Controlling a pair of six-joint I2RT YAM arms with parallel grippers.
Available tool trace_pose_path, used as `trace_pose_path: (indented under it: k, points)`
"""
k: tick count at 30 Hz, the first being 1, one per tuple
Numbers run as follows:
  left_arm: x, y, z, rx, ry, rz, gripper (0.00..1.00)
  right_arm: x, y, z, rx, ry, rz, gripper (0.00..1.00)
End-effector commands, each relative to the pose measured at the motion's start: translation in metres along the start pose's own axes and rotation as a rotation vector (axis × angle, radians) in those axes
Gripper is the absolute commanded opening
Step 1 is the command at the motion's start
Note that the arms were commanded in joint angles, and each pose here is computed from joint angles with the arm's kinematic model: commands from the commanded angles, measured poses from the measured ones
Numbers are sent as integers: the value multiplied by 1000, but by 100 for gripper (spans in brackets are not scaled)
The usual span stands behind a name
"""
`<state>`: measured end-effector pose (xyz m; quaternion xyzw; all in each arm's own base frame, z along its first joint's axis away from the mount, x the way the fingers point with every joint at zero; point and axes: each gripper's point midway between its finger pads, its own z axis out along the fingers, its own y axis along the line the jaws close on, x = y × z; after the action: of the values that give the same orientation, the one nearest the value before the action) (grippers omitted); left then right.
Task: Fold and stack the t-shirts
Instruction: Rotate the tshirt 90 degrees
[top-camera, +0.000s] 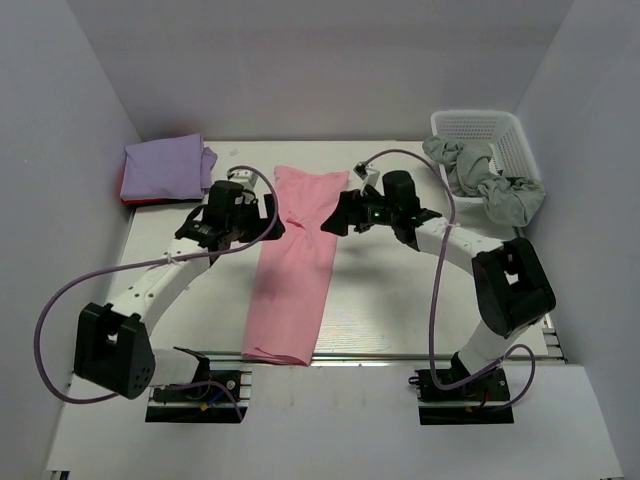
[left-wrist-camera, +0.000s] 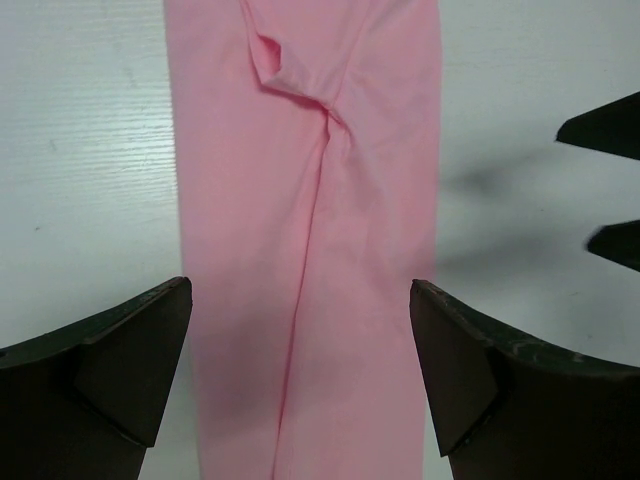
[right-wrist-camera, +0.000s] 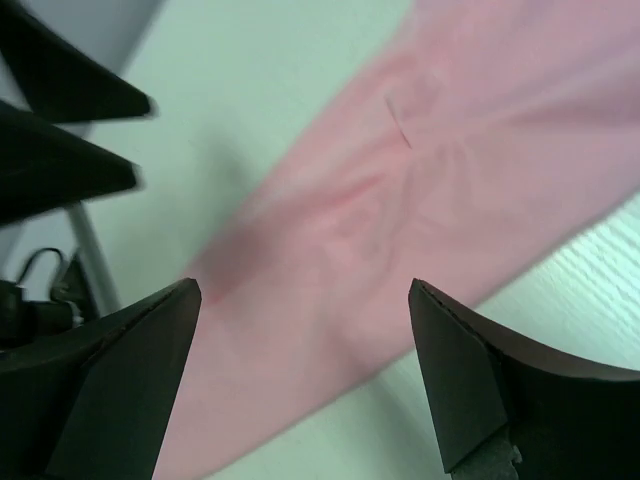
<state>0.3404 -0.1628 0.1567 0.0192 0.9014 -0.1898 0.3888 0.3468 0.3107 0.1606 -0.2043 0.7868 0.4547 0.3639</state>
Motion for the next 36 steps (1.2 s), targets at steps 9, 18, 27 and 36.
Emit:
trace_pose_path:
  k: [9, 18, 27, 36]
  points:
    - [34, 33, -34, -139, -21, -108, 100, 110, 0, 45, 149, 390, -110, 90]
    - [80, 41, -27, -144, 90, -156, 100, 118, -33, 62, 304, 394, -21, 90]
    - [71, 34, -11, -126, 119, -159, 100, 113, -103, 69, 452, 411, 130, 90]
    - [61, 19, 3, -60, 174, -120, 100, 16, -141, 95, 340, 298, 79, 90]
